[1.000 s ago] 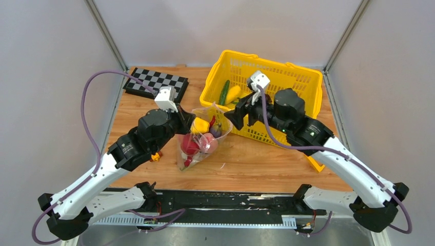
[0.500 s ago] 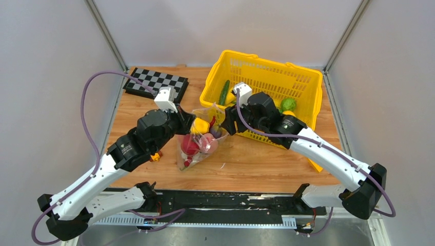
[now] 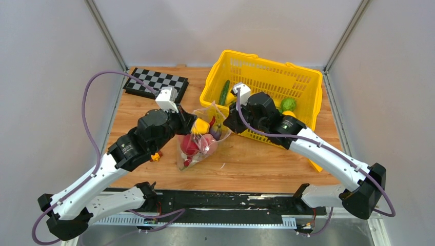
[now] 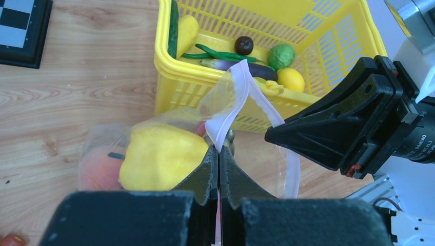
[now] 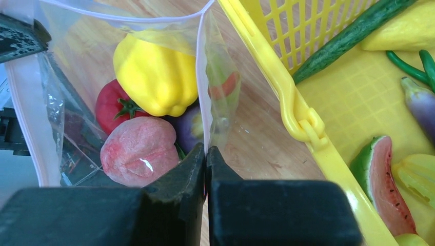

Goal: Place the food in the zip-top bag and seal the zipper
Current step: Adjust the zipper food storage bag at the center of the board.

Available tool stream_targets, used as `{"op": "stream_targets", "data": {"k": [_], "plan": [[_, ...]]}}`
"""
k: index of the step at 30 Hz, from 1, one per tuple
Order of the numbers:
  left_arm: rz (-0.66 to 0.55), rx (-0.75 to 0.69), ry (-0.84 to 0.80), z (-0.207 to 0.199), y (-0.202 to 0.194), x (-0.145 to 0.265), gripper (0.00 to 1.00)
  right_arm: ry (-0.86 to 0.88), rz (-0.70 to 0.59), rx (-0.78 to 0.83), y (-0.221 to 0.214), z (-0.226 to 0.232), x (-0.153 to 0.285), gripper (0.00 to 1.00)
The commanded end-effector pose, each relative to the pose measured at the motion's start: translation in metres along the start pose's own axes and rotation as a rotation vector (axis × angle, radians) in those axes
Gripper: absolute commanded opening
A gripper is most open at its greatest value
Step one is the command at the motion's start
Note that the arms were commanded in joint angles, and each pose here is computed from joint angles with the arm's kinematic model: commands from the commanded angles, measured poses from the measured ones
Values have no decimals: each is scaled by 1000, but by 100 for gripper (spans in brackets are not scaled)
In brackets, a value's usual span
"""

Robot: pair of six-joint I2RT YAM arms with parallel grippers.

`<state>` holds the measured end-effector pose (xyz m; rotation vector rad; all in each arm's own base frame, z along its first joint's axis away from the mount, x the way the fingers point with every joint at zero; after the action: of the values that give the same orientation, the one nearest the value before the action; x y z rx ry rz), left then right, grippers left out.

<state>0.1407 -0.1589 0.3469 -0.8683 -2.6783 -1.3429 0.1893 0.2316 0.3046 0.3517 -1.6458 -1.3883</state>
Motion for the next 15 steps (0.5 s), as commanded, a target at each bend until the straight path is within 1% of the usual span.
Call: {"op": "stream_targets", "data": {"k": [1,3,4,6,8,10,11,13,15], "plan": [[-32,10,-63,-8,7,2,0,37,-125,19,25,3,5,2],[-8,-5,-91,-11,6,0,1,40,-137,25,27,3,4,0],[6,-16,-108,-13,5,0,4,41,-143,25,28,2,4,0],[47,-47,-154,-18,3,-2,12,66,-152,23,30,0,3,0],[103,-80,-190,-23,0,-7,27,92,-165,22,34,-2,2,0],[137,-103,-204,-26,-2,-10,37,112,-177,26,37,-5,1,0],[152,-112,-206,-27,-3,-12,39,126,-183,33,39,-5,2,0],[172,-124,-212,-29,-4,-15,48,160,-209,62,44,-7,5,0],[187,-131,-232,-30,-6,-17,50,220,-233,109,48,-5,8,0]]}}
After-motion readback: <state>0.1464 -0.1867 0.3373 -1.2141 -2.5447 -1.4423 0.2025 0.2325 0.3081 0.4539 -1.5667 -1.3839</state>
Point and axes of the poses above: each gripper's point midway between its finger pads, its own x axis back along the fingers, its own z axis along the line the jaws close on, y = z × x, the point moved 10 cm from there along x, back along the fingers, and after that the axes turned 14 degrees about x, right-handed, at the moved point
